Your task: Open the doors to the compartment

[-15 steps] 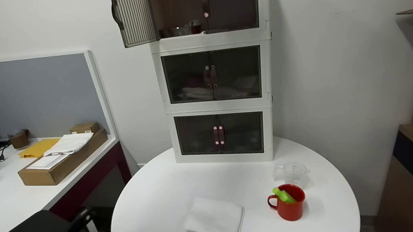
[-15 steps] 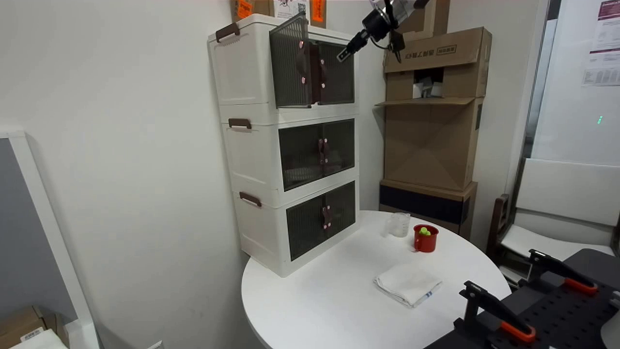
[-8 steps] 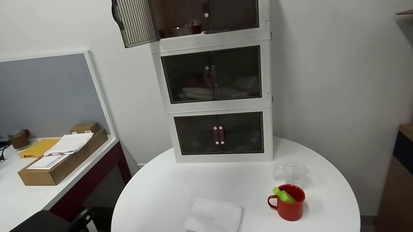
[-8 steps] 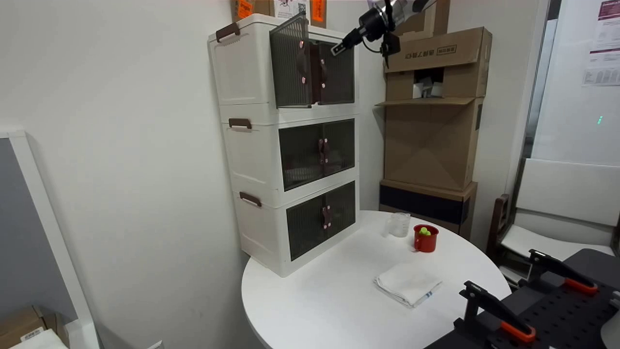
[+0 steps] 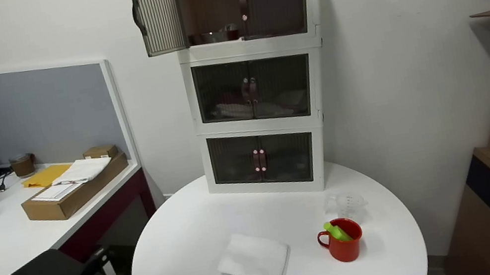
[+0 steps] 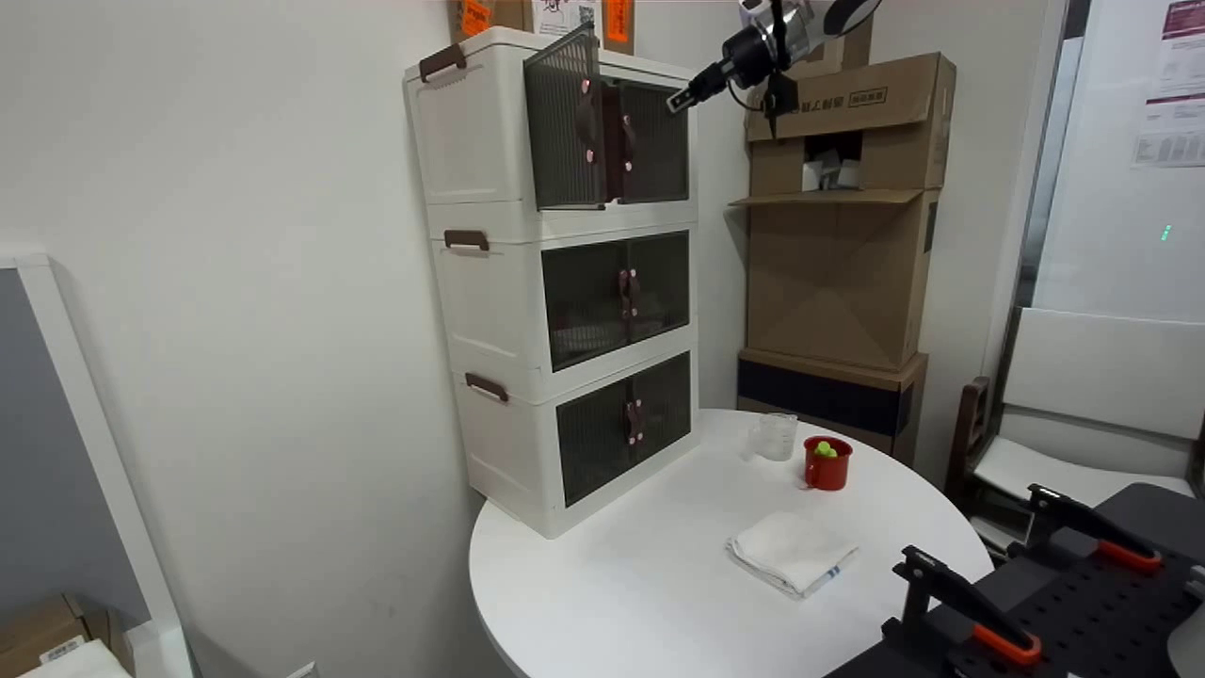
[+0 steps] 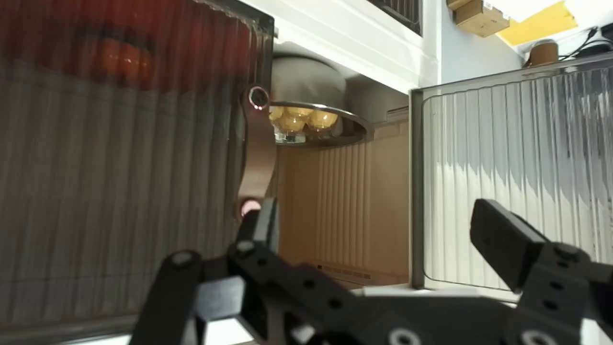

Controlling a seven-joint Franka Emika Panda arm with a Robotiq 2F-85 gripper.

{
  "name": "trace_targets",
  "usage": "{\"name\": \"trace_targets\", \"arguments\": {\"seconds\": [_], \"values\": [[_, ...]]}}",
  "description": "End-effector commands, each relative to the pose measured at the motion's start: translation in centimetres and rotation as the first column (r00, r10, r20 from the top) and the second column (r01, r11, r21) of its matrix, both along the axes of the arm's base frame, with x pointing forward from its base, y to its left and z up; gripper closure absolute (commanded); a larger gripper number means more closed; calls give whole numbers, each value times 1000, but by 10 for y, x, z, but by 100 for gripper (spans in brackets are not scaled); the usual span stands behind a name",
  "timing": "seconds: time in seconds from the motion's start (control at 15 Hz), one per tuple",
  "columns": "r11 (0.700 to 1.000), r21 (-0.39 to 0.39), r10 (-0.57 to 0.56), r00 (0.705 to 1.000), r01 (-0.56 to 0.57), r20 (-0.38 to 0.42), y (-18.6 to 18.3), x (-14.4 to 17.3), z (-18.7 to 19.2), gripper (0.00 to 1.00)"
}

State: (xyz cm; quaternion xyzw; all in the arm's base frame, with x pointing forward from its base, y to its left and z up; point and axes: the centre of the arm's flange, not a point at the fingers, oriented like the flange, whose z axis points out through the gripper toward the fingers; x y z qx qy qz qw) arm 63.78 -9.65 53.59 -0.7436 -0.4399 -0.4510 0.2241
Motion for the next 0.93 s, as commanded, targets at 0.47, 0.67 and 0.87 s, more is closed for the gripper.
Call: {"name": "trace_targets", "arguments": {"seconds": [0.47,0.67,0.87], "values": [[999,42,18,1000,-18,17,-18,62,-20,0],[998,45,50,999,-50,15,-9,77,-26,0],[992,67,108,994,-109,10,8,88,-34,0]]}}
